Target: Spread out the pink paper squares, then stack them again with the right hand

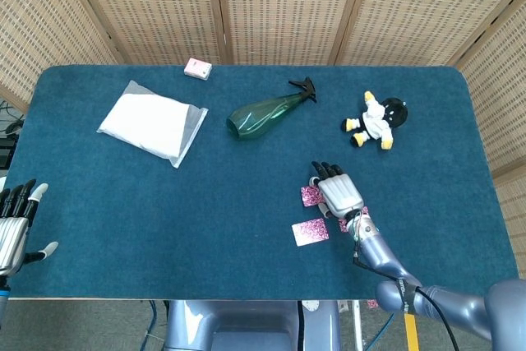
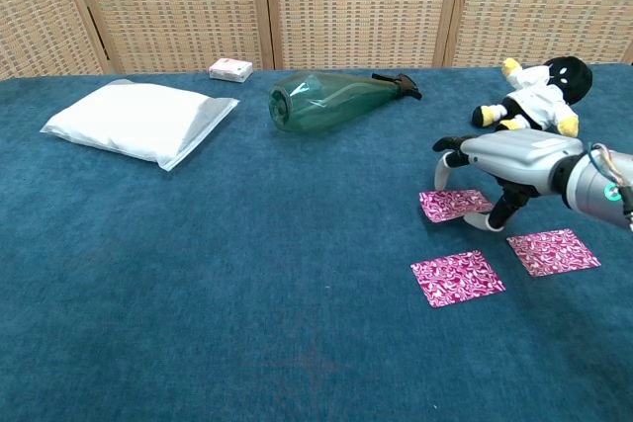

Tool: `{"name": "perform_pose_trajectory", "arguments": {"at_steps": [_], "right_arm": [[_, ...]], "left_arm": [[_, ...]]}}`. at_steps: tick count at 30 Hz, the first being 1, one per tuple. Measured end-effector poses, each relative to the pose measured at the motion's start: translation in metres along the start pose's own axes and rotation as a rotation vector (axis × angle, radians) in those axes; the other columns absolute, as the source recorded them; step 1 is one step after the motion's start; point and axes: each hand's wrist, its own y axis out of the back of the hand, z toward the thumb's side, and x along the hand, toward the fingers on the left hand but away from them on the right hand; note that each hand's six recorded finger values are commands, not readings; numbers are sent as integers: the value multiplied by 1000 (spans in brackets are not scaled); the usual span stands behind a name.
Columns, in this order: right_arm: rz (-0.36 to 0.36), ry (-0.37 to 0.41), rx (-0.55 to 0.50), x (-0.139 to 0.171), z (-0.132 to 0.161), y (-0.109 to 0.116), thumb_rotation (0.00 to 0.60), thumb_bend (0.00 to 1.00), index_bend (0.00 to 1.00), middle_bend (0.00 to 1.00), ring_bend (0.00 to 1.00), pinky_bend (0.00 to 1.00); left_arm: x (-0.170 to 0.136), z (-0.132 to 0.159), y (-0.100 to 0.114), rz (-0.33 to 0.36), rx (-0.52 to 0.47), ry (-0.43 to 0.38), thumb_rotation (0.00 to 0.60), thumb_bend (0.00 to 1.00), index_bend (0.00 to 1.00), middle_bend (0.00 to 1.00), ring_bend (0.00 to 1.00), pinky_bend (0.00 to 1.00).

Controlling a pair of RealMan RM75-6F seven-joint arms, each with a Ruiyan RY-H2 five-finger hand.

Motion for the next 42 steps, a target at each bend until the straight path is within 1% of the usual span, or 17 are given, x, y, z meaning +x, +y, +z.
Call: {"name": "perform_pose_trajectory", "arguments": {"at_steps": [9, 16, 25, 31, 36, 42], "right_arm": [[-23, 50, -5, 27, 10, 3, 600, 440, 597, 39, 0, 112], [-19, 71, 6, 51, 17, -6, 600, 440, 597, 39, 0, 112], [-1, 95, 31, 63, 33, -20, 600, 440, 597, 39, 0, 112], [-13, 80, 36, 70, 40, -27, 600, 440, 597, 41, 0, 112], [-9, 73, 42, 72, 44, -34, 600, 440, 597, 41, 0, 112], [-13, 54, 43, 71, 40, -35, 600, 440, 596, 41, 0, 112]], "left_arm": [[0, 0, 0, -6, 0, 1, 600, 152, 0, 0, 0, 0], [0, 0, 0, -9, -2, 1, 600, 152, 0, 0, 0, 0], [0, 0, 0, -9, -4, 3, 600, 152, 0, 0, 0, 0], [0, -1, 0, -12, -5, 2, 600, 152, 0, 0, 0, 0], [0, 0, 0, -11, -6, 1, 600, 152, 0, 0, 0, 0], [-1, -1, 0, -10, -6, 1, 600, 153, 0, 0, 0, 0]]}}
